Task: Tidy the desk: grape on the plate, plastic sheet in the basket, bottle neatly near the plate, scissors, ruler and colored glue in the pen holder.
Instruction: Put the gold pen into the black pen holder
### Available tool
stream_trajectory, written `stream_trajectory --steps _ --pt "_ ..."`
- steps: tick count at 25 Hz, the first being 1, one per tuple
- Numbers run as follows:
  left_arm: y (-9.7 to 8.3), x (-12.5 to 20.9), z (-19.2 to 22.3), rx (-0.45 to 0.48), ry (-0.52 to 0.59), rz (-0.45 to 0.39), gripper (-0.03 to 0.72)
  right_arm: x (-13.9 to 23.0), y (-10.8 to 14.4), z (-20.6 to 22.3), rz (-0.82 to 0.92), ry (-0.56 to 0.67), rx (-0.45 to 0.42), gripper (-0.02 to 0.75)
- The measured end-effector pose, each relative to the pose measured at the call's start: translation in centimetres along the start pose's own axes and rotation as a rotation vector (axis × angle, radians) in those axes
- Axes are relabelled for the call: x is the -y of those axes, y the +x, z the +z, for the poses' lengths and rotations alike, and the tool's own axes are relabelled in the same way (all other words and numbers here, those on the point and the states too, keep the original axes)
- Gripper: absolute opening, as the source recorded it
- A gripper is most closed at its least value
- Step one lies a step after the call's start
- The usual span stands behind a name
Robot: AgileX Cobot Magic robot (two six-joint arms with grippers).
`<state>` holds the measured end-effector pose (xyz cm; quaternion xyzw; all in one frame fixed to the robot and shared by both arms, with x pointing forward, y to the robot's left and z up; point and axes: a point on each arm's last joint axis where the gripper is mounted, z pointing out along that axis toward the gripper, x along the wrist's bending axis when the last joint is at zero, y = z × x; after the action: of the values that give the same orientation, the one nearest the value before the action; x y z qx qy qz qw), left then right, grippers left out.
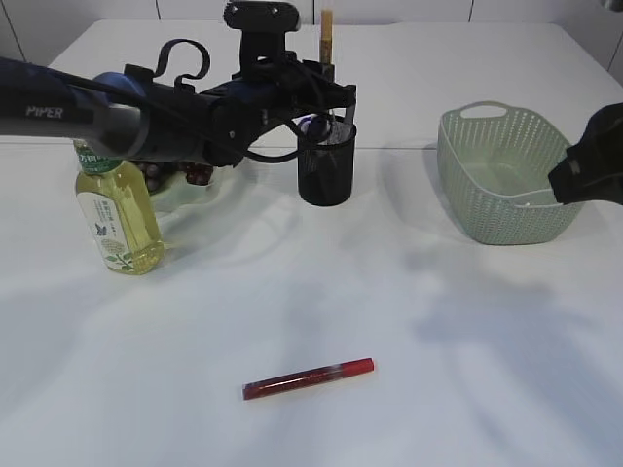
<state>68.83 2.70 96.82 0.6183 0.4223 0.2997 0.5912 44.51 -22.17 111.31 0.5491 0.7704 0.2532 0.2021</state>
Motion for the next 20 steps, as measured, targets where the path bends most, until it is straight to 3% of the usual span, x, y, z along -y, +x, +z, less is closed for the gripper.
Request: stream_trajectory --steps 20 --pt "0.6 2.1 2.0 -0.002 0.034 0.019 0.108 -0.2 -0.2 0.0 -0.017 -0.018 0.019 0.384"
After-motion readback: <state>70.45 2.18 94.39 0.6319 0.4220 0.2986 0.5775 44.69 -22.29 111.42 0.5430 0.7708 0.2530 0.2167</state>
